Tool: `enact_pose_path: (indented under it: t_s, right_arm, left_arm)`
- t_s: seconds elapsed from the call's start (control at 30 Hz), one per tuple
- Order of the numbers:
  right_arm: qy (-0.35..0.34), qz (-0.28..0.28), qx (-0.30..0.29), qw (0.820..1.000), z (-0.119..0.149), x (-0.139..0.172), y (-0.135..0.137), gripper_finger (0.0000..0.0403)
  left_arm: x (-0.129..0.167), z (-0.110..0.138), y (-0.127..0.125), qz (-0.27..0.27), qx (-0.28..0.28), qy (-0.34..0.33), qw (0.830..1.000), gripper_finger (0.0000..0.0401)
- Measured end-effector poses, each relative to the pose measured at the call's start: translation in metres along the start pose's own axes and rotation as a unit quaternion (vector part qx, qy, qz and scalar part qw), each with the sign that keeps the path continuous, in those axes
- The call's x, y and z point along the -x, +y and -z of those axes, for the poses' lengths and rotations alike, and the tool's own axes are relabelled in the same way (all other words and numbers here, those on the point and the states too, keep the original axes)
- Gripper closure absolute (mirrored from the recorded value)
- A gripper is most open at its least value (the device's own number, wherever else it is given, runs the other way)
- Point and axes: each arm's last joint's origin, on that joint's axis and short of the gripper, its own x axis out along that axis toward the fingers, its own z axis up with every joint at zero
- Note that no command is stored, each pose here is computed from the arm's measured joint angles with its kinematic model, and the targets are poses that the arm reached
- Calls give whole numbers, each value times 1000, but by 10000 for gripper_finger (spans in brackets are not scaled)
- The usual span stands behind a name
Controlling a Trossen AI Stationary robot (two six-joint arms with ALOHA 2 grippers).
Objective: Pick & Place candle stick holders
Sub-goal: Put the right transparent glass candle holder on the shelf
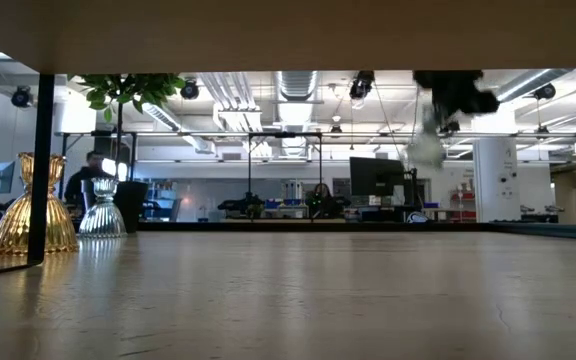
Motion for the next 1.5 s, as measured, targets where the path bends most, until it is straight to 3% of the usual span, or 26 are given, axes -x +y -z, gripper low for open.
enact_pose_path:
  t_s: [0.23,0.43,0.77,1.0,1.2,1.5]
  right_arm:
    - [-78,-83,75,991,12,77,66,380]
    - [-109,-115,126,979,13,106,117,380]
    - [-23,-74,189,979,-17,66,175,380]
    - [-21,-106,234,966,-40,49,211,380]
    - [-24,-123,248,961,-52,38,230,380]
    - [-17,-135,250,959,-56,21,237,380]
  left_arm:
    - [-19,12,-4,41,-24,49,998,172]
    - [-38,21,-6,42,-54,76,995,172]
    - [-55,26,-11,109,-44,79,990,172]
    - [-54,28,-12,128,-51,90,986,172]
    - [-55,29,-14,155,-47,93,982,172]
    - [-65,37,-17,189,-42,118,974,172]
